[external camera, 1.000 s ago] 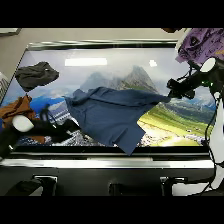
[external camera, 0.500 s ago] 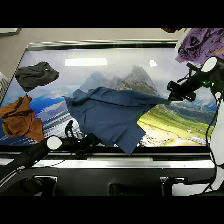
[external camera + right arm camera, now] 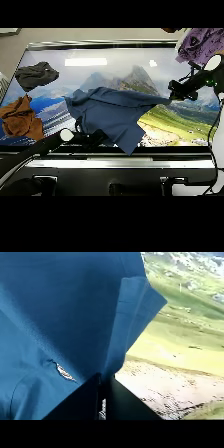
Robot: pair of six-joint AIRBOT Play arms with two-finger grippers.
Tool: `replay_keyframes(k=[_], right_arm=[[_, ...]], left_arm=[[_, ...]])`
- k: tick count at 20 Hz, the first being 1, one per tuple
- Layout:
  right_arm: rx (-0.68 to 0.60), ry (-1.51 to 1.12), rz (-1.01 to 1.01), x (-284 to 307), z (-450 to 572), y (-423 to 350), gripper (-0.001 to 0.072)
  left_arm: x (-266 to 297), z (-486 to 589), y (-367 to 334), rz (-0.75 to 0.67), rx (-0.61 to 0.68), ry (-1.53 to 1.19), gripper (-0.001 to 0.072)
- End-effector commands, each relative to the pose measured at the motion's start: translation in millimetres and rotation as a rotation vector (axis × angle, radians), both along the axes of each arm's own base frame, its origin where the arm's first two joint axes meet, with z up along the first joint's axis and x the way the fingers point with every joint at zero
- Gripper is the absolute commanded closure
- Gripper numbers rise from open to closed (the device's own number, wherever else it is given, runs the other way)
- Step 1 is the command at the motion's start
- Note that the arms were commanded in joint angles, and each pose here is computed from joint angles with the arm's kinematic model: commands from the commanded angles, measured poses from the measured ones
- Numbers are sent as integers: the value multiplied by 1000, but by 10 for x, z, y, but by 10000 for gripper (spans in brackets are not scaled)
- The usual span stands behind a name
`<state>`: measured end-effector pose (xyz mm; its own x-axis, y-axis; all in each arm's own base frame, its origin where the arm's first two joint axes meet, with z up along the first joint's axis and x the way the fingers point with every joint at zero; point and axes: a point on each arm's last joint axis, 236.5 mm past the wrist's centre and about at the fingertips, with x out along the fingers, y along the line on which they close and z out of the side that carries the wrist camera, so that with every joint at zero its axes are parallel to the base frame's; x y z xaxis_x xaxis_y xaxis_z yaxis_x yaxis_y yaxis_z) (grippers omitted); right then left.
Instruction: Fold the clothes and pants, and hang the long-sleeved shirts on hangers.
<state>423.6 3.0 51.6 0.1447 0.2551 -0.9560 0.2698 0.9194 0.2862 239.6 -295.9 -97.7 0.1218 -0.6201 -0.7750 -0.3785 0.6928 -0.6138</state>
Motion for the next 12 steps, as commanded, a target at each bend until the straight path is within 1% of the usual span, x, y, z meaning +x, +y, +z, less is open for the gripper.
replay_keyframes(k=[1, 3, 4, 6, 8, 12], right_arm=[[3, 5, 3, -30, 23, 11, 683], [1, -9, 3, -31, 75, 12, 683], [0, -17, 3, -36, 106, 12, 683], [-4, -43, 7, -37, 192, 12, 684], [-7, -122, 25, 35, 347, 30, 684], [-9, -370, 36, 236, 910, 86, 684]], left_arm=[[-14, -102, -153, -67, 11, 33, 145], [-11, -85, -236, -105, 4, 32, 574], [47, -21, -266, -129, -3, -5, 690], [215, 185, -284, -152, -30, -69, 691], [526, 525, -198, -158, -56, -161, 693], [1488, 1618, 540, -172, 54, -429, 694]])
